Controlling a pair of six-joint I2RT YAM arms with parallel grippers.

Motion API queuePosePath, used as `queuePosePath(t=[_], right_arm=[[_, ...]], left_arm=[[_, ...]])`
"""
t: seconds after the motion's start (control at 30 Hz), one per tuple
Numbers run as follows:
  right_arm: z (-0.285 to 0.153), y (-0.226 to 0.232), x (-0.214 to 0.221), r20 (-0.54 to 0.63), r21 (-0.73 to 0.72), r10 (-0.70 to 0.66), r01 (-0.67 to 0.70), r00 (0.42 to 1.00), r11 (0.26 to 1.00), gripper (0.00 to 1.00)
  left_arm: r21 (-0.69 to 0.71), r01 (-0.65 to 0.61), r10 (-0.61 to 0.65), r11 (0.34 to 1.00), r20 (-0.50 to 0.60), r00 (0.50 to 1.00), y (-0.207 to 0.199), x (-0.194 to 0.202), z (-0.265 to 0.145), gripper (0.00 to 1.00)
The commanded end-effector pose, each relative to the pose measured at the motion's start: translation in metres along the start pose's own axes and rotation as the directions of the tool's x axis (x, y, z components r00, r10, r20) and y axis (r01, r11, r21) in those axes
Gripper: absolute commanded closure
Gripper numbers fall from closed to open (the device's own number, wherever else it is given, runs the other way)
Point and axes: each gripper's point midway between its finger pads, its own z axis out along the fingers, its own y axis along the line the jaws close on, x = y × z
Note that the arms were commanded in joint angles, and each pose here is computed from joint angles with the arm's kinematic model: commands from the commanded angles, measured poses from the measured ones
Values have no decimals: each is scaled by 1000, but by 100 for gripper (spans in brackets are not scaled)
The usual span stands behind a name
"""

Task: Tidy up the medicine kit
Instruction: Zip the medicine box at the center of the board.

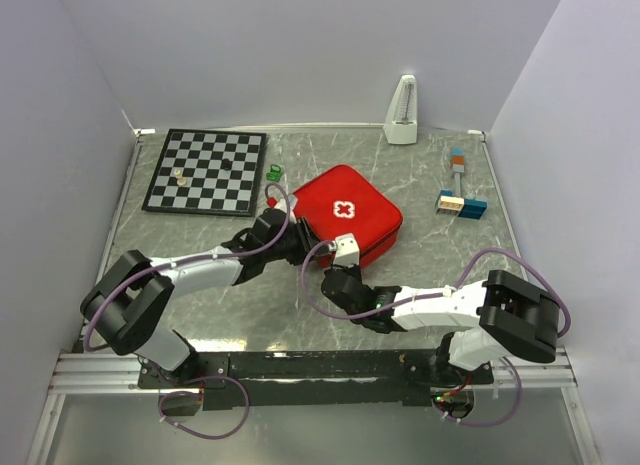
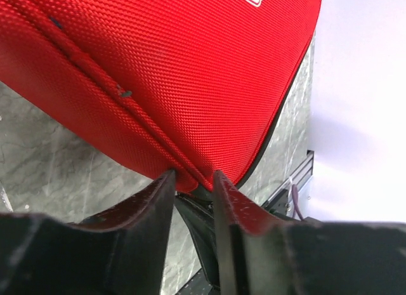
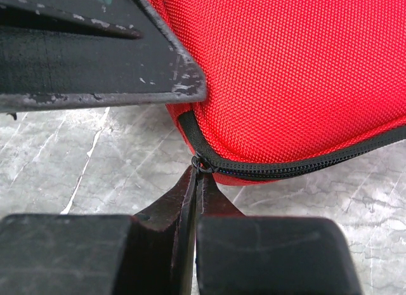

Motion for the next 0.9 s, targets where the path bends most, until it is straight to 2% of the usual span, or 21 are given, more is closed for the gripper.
queuePosePath(t=[0.0,0.23,0.4,0.47,0.57,0.77,0.87], right_arm=[[-10,36,-10,-3,-140,11,-11,1000,990,100],[-15,55,-21,24,-190,10,-5,1000,982,100],[-15,71,-29,41,-239,10,0,999,971,100],[-15,78,-31,43,-249,0,10,999,969,100],[-14,80,-30,35,-247,-8,16,999,969,100],[-14,73,-23,18,-220,0,4,1000,975,100],[-14,68,-19,4,-198,2,-1,1000,980,100]], left_arm=[[-106,-29,26,994,-30,999,27,14,-2,56],[-96,-36,33,995,-26,999,14,11,-18,48],[-106,-23,23,994,-4,1000,21,12,-23,48],[-94,-26,25,995,-13,1000,20,14,-20,55],[-110,-32,29,993,-24,999,25,16,-17,74],[-150,-50,46,987,-32,998,39,20,-17,99],[-165,-57,55,985,-19,998,44,18,-17,99]])
